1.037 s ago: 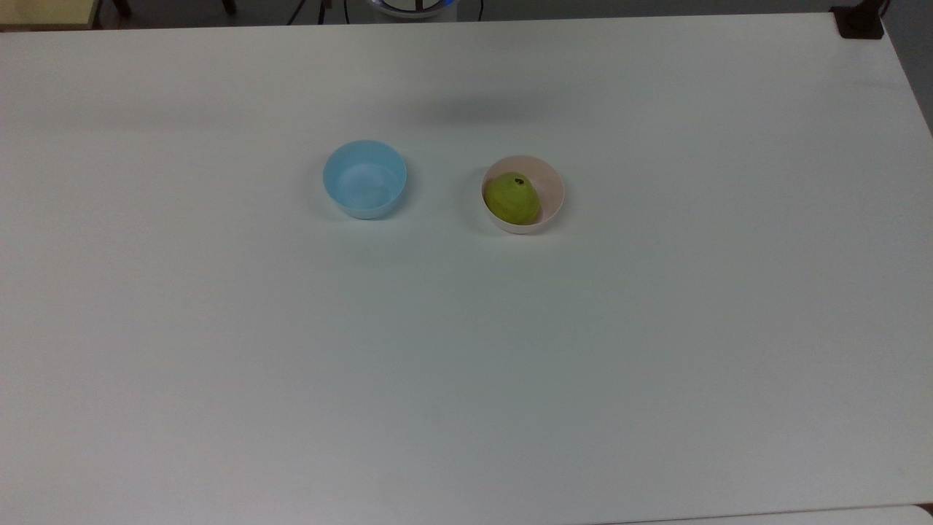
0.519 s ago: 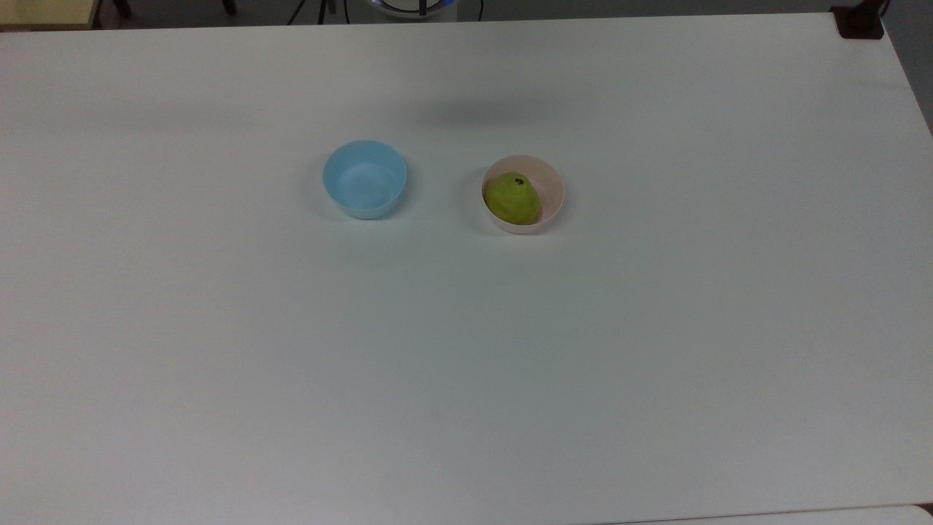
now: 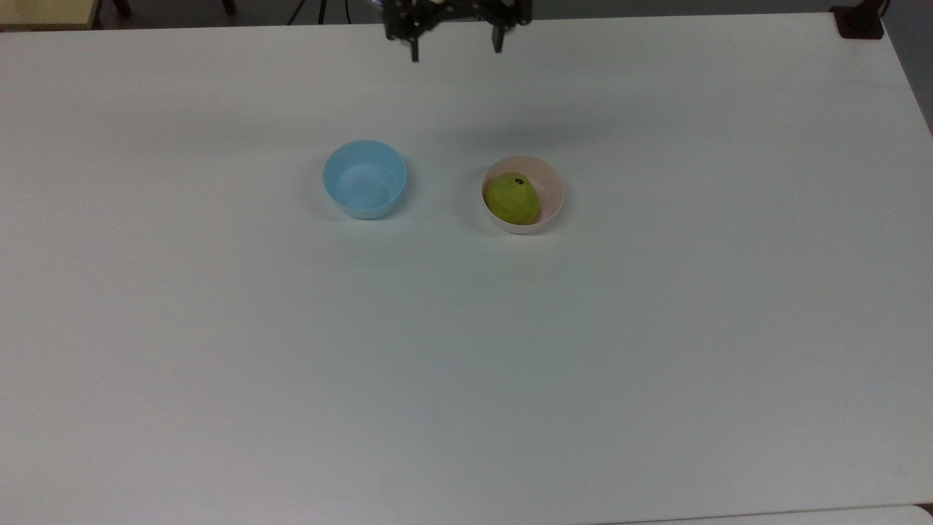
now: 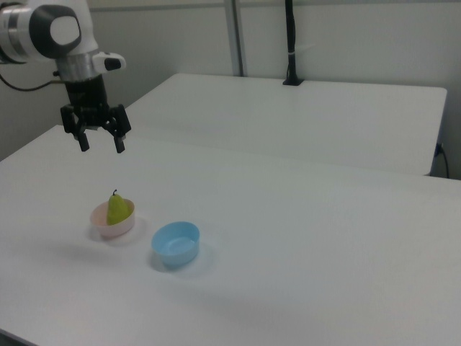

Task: Pick up a pear from the bowl
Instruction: 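Move the open gripper over the pink bowl and lower onto the pear, then close the gripper around the green pear in the pink bowl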

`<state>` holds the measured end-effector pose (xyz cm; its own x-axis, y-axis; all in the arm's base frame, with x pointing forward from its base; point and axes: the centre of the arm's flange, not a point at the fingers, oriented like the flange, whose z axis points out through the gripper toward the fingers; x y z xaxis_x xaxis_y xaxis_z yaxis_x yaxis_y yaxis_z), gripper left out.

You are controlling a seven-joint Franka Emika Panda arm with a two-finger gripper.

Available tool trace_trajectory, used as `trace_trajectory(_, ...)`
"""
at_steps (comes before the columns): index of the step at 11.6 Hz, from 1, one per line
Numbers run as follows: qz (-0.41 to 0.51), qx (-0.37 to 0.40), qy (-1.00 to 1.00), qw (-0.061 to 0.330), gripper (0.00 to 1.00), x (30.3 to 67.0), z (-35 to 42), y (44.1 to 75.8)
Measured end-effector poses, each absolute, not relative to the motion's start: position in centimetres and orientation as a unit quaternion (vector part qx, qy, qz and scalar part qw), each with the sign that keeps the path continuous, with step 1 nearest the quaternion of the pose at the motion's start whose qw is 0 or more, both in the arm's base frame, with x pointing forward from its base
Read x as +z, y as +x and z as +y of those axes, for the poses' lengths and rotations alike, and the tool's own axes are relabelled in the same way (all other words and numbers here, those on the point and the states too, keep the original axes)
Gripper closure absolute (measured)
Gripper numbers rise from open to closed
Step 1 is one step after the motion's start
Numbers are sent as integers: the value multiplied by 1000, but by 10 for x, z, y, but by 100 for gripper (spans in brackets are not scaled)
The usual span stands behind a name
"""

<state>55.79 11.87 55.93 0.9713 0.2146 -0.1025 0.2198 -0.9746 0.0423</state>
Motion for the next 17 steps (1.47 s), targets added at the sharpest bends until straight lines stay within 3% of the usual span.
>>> trace_trajectory(8,170,-94,980,34,0,419,200,593)
trace_trajectory(10,170,-89,981,32,0,400,202,599)
trace_trajectory(17,183,-95,978,41,15,350,211,597)
